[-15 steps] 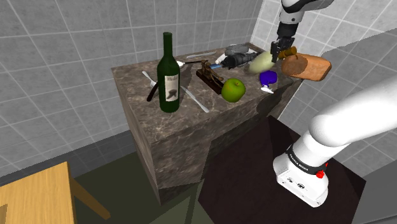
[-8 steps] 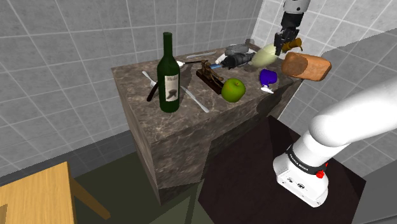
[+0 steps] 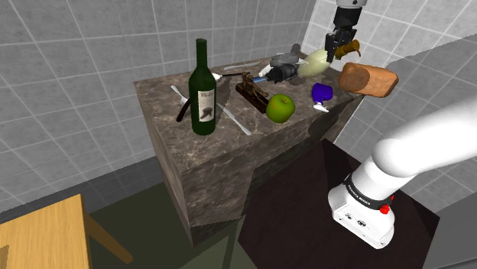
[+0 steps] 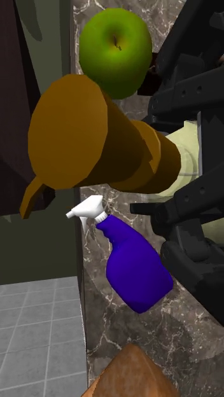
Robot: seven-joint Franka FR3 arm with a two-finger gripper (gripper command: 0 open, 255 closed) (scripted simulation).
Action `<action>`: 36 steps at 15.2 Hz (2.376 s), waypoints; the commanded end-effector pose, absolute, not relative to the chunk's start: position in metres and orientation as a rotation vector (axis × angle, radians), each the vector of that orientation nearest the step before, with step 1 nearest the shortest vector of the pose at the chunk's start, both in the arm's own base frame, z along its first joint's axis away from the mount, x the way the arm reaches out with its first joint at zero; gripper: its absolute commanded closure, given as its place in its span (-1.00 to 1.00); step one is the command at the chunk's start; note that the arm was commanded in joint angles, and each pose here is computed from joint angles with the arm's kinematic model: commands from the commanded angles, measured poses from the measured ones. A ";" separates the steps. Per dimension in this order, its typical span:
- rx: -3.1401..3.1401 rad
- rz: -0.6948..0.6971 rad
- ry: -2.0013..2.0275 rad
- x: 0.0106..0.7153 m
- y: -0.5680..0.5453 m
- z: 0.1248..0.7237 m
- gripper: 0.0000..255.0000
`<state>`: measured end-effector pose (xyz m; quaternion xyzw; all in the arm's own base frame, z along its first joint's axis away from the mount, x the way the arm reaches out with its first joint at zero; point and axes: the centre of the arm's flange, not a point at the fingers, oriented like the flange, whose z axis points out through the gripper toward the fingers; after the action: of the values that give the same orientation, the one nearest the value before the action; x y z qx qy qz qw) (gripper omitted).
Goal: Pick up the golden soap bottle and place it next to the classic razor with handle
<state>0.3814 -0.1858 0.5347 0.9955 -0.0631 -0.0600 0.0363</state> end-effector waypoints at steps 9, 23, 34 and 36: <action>3.057 -0.183 -0.196 0.405 -0.057 0.535 1.00; 3.057 -0.183 -0.196 0.436 0.125 0.535 1.00; 3.057 -0.183 -0.196 0.460 0.268 0.535 1.00; 3.057 -0.183 -0.196 0.464 0.294 0.536 1.00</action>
<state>0.4648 0.2836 0.5329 0.9955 -0.0630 -0.0599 0.0367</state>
